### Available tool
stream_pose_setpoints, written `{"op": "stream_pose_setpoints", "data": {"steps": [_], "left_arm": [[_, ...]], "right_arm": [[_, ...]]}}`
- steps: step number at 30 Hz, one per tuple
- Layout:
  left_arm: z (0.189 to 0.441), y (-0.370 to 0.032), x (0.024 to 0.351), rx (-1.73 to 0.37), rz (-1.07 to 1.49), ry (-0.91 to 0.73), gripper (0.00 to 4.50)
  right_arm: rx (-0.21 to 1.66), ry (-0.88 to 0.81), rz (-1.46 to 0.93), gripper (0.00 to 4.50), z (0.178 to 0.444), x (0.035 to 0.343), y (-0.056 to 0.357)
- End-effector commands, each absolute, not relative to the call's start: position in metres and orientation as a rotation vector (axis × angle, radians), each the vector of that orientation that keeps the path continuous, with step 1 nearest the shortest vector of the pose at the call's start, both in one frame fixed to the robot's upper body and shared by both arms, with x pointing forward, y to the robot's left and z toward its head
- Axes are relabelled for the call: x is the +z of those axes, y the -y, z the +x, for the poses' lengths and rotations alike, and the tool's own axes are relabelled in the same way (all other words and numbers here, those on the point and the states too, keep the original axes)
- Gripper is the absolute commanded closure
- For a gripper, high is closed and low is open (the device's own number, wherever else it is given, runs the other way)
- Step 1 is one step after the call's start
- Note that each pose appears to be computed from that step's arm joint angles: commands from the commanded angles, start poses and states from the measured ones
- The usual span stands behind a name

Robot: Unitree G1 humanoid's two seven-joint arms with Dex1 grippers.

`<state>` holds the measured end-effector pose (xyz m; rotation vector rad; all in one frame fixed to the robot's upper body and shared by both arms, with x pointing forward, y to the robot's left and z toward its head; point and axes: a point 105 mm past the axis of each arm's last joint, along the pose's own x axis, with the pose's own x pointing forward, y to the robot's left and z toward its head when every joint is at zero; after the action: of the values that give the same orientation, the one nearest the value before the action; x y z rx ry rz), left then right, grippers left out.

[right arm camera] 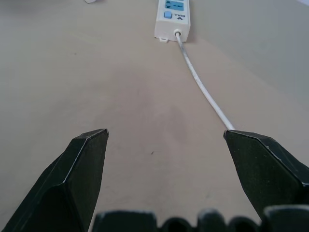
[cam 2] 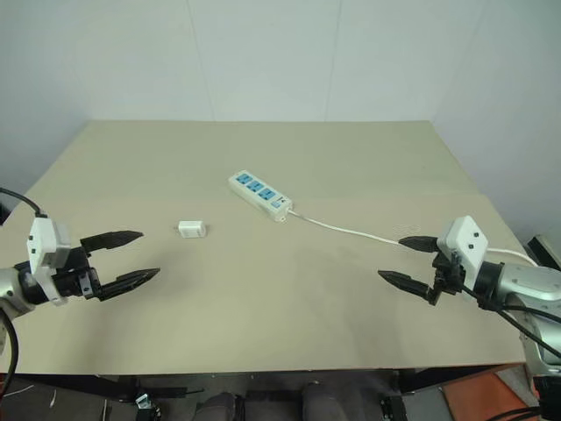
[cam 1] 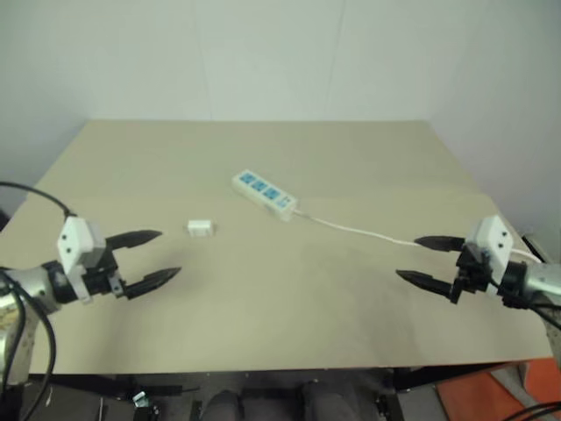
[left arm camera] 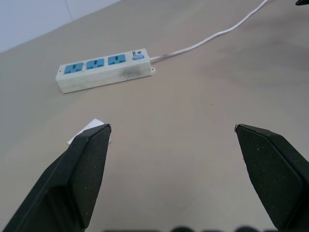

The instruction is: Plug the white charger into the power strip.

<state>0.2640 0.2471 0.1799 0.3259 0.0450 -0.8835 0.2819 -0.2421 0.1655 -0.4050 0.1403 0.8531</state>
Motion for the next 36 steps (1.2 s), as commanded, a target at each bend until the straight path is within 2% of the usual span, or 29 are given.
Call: {"op": "stream_pose_setpoints", "data": {"steps": [1,12,16,21,25,27,33,36], "left_arm": [[0.265,-0.246,0.191,-0.882,0.343,0.011,0.01],[0.265,-0.247,0.187,-0.876,0.35,0.017,0.01],[0.266,-0.246,0.188,-0.873,0.347,0.027,0.01],[0.271,-0.243,0.186,-0.892,0.354,0.013,0.01],[0.272,-0.241,0.183,-0.89,0.359,-0.009,0.01],[0.27,-0.238,0.181,-0.89,0.364,-0.008,0.01],[0.265,-0.236,0.177,-0.839,0.374,-0.015,0.01],[0.252,-0.241,0.175,-0.797,0.354,-0.025,0.01]], "right_arm": [[0.857,-0.076,-0.422,0.0,0.281,0.181,0.239],[0.873,-0.073,-0.433,0.0,0.284,0.183,0.237],[0.859,-0.043,-0.444,0.0,0.297,0.182,0.23],[0.927,0.002,-0.378,0.0,0.335,0.175,0.196],[0.852,-0.002,-0.284,0.0,0.394,0.162,0.16],[0.849,-0.029,-0.286,0.0,0.411,0.151,0.14],[0.8,-0.078,-0.259,0.0,0.441,0.14,0.104],[0.758,-0.114,-0.294,0.0,0.448,0.135,0.099]]}}
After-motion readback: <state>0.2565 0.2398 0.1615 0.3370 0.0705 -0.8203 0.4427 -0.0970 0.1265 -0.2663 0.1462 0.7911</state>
